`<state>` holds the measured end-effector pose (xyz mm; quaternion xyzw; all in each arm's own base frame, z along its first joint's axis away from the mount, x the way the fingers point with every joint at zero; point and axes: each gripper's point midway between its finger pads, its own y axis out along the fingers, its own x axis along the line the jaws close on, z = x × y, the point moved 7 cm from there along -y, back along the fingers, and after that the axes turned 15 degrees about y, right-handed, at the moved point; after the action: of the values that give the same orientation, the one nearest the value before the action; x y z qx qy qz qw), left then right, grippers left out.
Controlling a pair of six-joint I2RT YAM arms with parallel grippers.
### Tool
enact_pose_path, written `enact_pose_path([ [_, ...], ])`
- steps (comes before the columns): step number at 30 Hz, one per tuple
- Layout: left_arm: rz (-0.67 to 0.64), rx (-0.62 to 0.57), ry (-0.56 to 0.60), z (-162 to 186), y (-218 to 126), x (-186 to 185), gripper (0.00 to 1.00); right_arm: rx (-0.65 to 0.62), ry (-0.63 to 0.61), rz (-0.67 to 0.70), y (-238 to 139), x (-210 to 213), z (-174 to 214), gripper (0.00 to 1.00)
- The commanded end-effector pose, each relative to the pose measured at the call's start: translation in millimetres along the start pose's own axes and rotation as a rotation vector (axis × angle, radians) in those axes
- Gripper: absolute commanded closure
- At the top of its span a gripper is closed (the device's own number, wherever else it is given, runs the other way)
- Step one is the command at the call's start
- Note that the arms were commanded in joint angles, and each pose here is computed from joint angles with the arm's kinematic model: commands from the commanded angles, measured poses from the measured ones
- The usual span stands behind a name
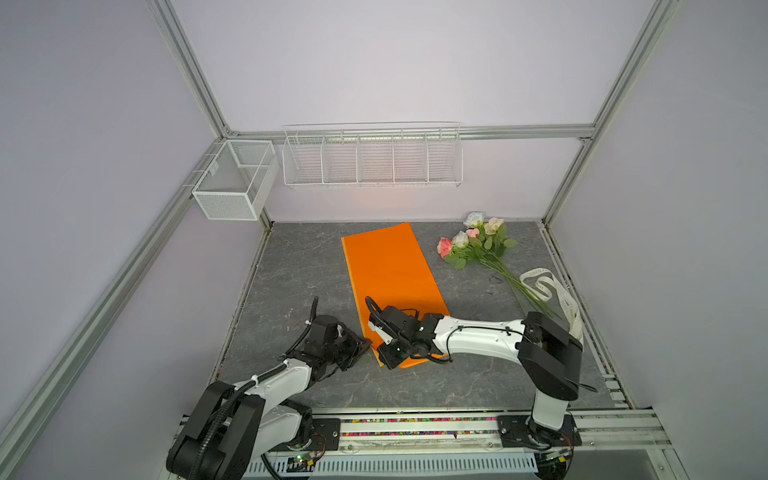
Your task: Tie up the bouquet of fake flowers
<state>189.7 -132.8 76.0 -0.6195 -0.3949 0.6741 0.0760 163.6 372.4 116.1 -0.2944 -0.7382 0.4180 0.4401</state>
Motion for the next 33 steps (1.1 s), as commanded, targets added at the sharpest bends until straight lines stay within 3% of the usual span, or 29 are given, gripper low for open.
enact_pose_path([
  [1, 0.039, 0.007, 0.017, -2.1, 3.3, -8.0, 0.96, 0.013, 0.013, 0.006, 7.1, -4.7, 2.3, 0.76],
  [3, 0.026, 0.005, 0.011, -2.1, 3.8, -5.7, 1.0, 0.012, 0.015, 0.009, 6.7, -5.0, 2.2, 0.77],
  [15, -0.008, -0.002, 0.012, -0.7, 2.0, -0.2, 1.0, -0.011, 0.017, 0.127, 4.3, -17.4, 0.7, 0.86],
  [17, -0.001, -0.005, 0.017, -1.0, 1.2, -2.1, 0.87, -0.014, 0.007, 0.127, 3.1, -16.3, -0.2, 0.86],
  [20, -0.005, -0.019, 0.028, -3.0, -1.6, -5.3, 0.79, -0.009, 0.006, 0.127, 4.2, -17.2, 0.4, 0.82],
  [29, -0.05, -0.068, 0.055, -4.1, -15.0, -8.0, 0.76, 0.007, 0.004, 0.175, 13.2, -21.1, 5.0, 0.72],
  [31, -0.05, -0.08, 0.065, -4.9, -18.4, -10.7, 0.76, 0.01, 0.004, 0.174, 14.2, -21.1, 4.3, 0.74],
  [33, -0.054, -0.088, 0.073, -5.2, -21.3, -12.2, 0.76, 0.017, -0.002, 0.15, 15.9, -18.4, 4.4, 0.82],
])
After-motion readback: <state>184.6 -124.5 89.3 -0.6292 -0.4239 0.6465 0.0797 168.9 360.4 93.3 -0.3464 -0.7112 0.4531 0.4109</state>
